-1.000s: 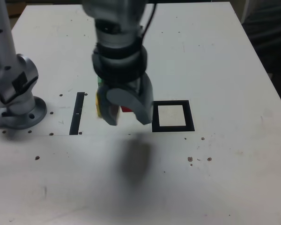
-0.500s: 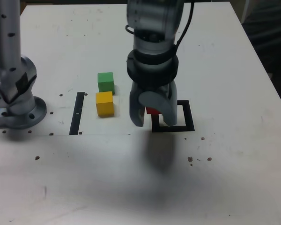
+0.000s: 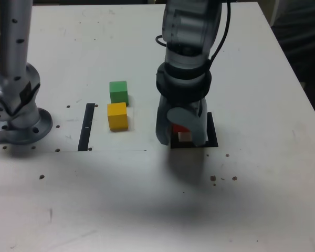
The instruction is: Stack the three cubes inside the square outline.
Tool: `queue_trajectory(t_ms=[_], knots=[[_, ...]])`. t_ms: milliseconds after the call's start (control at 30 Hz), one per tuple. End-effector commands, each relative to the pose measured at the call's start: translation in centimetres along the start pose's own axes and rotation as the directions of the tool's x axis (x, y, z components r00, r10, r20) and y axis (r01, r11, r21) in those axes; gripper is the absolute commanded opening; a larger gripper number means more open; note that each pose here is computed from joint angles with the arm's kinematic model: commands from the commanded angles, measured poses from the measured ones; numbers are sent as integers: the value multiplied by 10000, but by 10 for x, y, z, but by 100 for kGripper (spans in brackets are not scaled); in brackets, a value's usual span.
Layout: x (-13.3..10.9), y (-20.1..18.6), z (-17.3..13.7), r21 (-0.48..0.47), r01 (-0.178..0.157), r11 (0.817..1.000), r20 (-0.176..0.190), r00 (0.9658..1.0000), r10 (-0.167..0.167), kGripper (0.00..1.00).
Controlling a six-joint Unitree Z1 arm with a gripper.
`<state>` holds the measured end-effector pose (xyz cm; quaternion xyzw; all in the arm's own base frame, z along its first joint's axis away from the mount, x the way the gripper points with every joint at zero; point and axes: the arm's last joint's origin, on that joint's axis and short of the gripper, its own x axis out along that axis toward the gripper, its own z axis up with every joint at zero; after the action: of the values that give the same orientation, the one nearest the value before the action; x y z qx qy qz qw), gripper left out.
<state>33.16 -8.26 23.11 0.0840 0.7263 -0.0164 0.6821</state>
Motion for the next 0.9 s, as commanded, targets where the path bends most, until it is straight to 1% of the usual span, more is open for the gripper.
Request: queue_trajectory(t_ms=[0, 333, 367, 400, 433, 567, 600, 667, 867], knots=[[6, 3, 5, -9, 52, 10000, -80, 10000, -52, 31], [16, 12, 16, -55, 90, 9999, -140, 9999, -90, 32], [17, 13, 16, -49, 92, 9999, -139, 9999, -92, 35], [18, 13, 17, -30, 94, 10000, -133, 9999, -95, 41], [19, 13, 18, 0, 99, 10000, -119, 9999, -99, 49], [23, 15, 20, 101, 136, 9999, -119, 9998, -135, 86], [23, 15, 20, 115, 144, 9998, -116, 9998, -143, 92], [24, 15, 20, 109, 155, 9998, -125, 9998, -153, 96], [23, 17, 17, 76, 169, 9998, -90, 9998, -168, 98]])
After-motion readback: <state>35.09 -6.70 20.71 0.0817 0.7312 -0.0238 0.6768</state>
